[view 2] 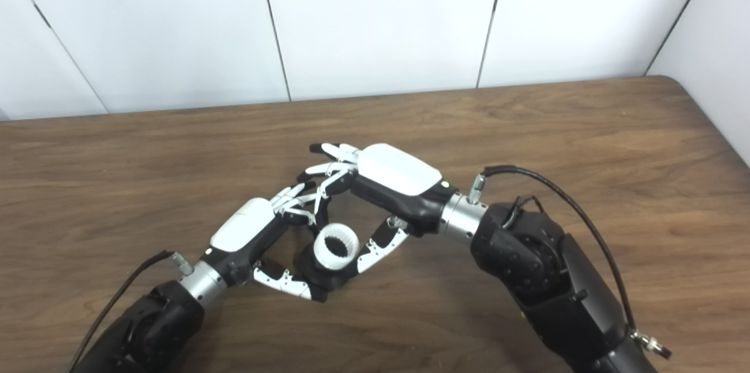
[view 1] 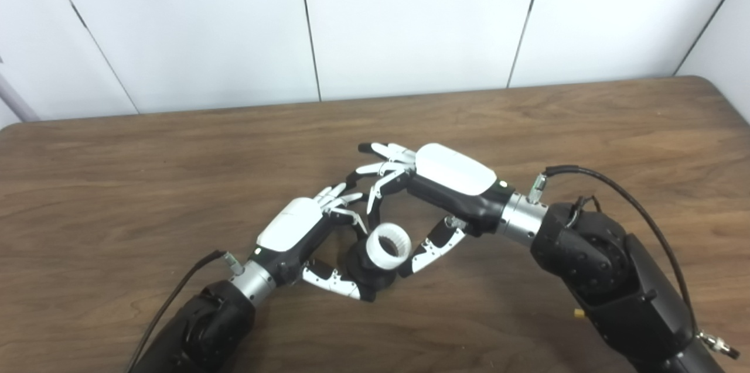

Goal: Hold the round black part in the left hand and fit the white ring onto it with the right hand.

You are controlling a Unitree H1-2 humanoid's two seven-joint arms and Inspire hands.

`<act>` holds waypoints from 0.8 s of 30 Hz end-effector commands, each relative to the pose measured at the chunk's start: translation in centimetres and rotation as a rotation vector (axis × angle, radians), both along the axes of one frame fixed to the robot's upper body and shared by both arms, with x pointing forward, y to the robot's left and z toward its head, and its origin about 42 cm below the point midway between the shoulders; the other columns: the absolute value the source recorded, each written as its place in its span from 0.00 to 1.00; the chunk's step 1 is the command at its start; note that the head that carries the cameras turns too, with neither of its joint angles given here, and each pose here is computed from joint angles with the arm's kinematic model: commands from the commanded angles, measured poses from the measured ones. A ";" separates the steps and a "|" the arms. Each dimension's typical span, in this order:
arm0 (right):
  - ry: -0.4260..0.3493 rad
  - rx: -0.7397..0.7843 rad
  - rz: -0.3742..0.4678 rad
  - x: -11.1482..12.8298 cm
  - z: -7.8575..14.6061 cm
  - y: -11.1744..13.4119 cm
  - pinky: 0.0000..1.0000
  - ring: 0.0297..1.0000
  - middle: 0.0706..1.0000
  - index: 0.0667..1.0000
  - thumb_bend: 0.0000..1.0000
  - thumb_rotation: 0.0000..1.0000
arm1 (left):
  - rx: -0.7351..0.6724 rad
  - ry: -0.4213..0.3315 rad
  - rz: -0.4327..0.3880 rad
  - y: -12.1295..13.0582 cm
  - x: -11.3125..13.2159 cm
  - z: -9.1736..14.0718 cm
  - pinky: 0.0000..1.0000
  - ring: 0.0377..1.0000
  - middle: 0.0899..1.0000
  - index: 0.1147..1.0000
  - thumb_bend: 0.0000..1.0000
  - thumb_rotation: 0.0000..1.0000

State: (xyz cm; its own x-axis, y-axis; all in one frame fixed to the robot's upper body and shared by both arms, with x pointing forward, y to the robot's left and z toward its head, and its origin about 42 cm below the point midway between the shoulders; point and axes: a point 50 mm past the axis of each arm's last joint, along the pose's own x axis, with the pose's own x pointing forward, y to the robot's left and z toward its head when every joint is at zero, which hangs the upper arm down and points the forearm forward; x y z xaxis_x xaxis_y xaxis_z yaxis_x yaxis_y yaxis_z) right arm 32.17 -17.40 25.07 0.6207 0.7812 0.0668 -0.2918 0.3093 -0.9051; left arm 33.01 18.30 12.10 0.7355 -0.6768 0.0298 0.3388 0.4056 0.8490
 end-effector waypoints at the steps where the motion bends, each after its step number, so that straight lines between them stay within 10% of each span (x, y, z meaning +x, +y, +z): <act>1: -0.058 0.015 0.013 0.4 1.0 0.1 1.00 1.00 0.85 0.45 0.52 0.13 | 0.035 0.014 -0.035 -0.7 -0.6 -0.3 1.00 1.00 0.89 0.42 0.53 0.06; 24: -0.028 0.025 0.002 1.5 -0.4 1.5 1.00 1.00 0.85 0.45 0.52 0.13 | 0.041 0.002 -0.040 -0.9 -0.6 -0.4 1.00 1.00 0.90 0.42 0.53 0.06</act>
